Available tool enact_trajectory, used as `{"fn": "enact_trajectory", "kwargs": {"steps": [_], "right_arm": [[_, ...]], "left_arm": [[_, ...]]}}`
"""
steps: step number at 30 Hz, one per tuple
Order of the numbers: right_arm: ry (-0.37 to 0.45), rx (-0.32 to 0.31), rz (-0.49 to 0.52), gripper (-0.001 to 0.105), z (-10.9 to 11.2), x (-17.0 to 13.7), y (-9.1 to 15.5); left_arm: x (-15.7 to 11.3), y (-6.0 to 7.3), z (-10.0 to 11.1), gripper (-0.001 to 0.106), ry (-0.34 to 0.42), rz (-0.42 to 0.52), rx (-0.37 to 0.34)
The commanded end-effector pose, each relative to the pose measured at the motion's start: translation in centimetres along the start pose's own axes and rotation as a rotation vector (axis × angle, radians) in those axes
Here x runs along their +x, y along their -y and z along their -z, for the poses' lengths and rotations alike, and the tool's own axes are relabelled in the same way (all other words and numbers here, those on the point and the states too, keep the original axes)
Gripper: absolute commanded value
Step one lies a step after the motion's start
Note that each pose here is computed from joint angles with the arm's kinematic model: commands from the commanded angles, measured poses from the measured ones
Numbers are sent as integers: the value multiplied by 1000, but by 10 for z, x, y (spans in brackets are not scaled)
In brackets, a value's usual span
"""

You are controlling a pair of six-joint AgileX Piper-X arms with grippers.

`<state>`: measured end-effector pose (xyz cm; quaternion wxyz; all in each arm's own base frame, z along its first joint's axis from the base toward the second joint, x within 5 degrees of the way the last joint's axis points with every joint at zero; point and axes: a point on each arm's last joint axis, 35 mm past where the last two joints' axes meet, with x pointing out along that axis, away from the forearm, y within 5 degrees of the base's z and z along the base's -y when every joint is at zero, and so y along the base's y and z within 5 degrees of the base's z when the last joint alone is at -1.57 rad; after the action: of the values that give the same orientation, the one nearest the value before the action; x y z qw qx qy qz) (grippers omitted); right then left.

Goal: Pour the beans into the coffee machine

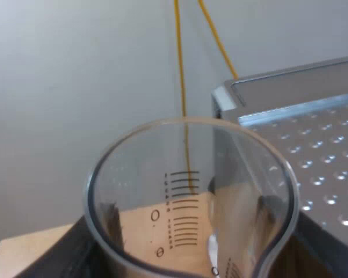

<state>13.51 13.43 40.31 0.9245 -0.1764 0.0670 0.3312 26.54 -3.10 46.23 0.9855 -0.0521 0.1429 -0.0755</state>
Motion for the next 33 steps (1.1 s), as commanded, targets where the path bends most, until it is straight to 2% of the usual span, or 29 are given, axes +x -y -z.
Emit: {"fn": "enact_trajectory", "kwargs": {"steps": [1,6,10,13,15,17,22,26,28,33], "right_arm": [[16,-41,11,62,-5,-3,2],[29,-40,34,62,-10,-5,4],[32,-52,79,62,-14,-8,7],[35,-50,102,62,-18,-10,9],[31,-60,142,62,-21,-10,12],[25,-70,165,62,-24,-9,13],[14,-74,169,62,-34,3,14],[18,-66,170,62,-45,12,15],[19,-63,183,62,-50,15,17],[12,-63,191,62,-52,17,17]], "left_arm": [[4,15,-14,34,37,-24,7],[14,35,-28,34,55,12,22],[23,45,-35,34,59,19,28],[26,47,-35,34,56,25,30],[36,57,-37,34,51,27,37],[38,60,-36,34,46,33,39],[47,75,-30,34,25,67,60],[51,82,-27,34,16,70,115],[57,88,-23,34,4,69,171],[60,89,-27,34,18,74,169]]}}
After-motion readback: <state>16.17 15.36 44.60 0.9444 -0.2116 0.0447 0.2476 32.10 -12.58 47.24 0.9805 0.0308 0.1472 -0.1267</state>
